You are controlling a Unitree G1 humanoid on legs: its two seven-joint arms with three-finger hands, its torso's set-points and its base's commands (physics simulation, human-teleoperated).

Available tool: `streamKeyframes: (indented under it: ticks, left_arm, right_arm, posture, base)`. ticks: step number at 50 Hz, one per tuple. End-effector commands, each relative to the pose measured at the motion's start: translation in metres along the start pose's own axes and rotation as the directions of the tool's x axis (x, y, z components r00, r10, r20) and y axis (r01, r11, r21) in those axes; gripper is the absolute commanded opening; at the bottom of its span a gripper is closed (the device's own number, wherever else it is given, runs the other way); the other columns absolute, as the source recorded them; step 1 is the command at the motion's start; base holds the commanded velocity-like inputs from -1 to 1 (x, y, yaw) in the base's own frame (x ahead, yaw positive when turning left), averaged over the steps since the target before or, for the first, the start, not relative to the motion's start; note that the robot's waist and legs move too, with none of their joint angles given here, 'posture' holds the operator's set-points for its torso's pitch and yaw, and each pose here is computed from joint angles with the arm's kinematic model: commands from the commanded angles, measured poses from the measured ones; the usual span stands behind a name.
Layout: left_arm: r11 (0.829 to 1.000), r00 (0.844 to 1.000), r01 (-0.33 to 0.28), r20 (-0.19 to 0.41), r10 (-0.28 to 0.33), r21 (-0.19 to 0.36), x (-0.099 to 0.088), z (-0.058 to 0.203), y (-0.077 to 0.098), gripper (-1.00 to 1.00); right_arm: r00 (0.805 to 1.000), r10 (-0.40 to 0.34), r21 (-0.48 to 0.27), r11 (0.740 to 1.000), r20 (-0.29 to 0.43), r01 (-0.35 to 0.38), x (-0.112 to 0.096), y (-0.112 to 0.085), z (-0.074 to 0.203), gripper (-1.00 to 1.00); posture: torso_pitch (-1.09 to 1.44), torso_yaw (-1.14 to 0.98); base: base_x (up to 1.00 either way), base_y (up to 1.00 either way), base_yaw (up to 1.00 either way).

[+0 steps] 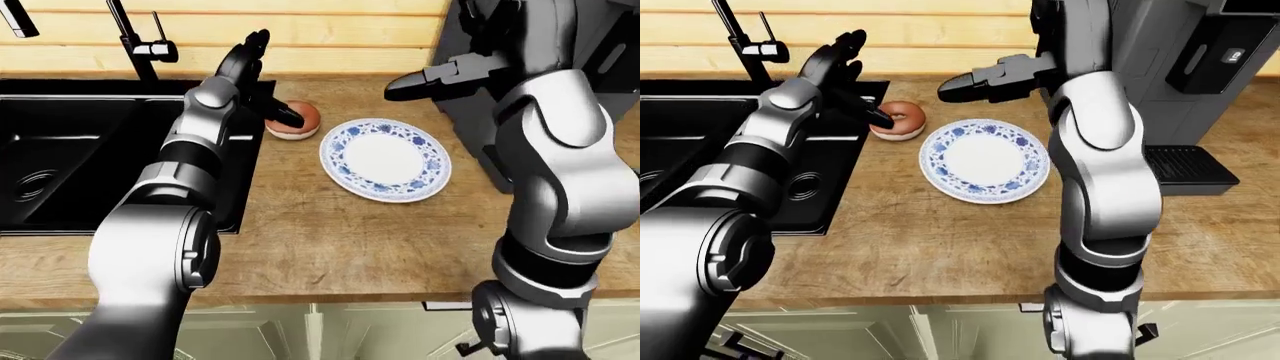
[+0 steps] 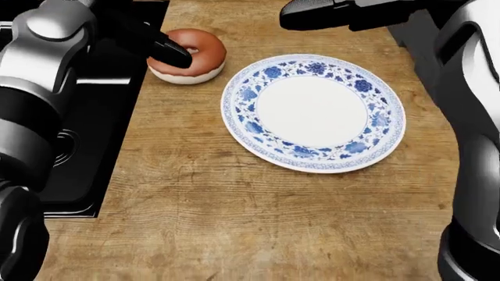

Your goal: Place the pastries on the plates.

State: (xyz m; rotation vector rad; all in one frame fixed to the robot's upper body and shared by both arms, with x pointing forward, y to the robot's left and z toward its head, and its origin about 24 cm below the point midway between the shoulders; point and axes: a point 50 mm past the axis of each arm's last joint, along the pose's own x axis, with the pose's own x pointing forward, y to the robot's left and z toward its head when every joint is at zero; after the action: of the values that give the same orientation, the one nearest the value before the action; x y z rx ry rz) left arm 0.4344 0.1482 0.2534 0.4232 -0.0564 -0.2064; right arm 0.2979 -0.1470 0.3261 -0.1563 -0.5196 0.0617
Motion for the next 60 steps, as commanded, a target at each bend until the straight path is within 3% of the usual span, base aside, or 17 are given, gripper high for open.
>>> streamKeyframes:
  ticks: [1,9,10,16,27,60]
  left_arm:
    - [0.999,0.993,-0.054,0.106,0.053,0.006,-0.001,0.029,0.012,1.0]
    - [0.993,0.988,-0.113,0.101,0.117,-0.044,-0.001,0.026,0.013,1.0]
    - [0.988,0.983,-0.152,0.098,0.154,-0.032,-0.001,0.025,0.015,1.0]
    - [0.979,0.974,-0.192,0.106,0.198,-0.072,-0.002,0.028,0.017,1.0]
    - [0.977,0.974,-0.199,0.095,0.205,-0.076,0.0,0.025,0.012,1.0]
    - [0.99,0.987,-0.136,0.078,0.138,-0.027,0.004,0.013,-0.013,1.0]
  right_arm:
    - [0.998,-0.008,-0.006,1.0,0.064,0.009,0.001,-0.002,0.017,1.0]
    - [0.996,-0.006,-0.013,1.0,0.084,0.007,0.0,-0.004,0.029,1.0]
    - [0.996,-0.007,-0.015,1.0,0.085,0.008,-0.001,-0.005,0.03,1.0]
    - [0.997,-0.008,-0.013,1.0,0.083,0.009,-0.002,-0.005,0.029,1.0]
    - [0.997,-0.006,-0.017,1.0,0.078,0.008,-0.003,-0.004,0.027,1.0]
    - [0.997,-0.006,-0.018,1.0,0.074,0.007,-0.006,-0.004,0.025,1.0]
  posture:
    - [0.02,0.0]
    - [0.03,0.0]
    - [0.03,0.0]
    - [0.04,0.0]
    - [0.05,0.0]
    - [0.1,0.0]
  base:
    - [0.0,0.0,0.0]
    - [0.0,0.0,0.0]
    - [0.0,0.0,0.0]
    - [0.0,0.0,0.0]
    - [0.0,0.0,0.0]
    - [0.0,0.0,0.0]
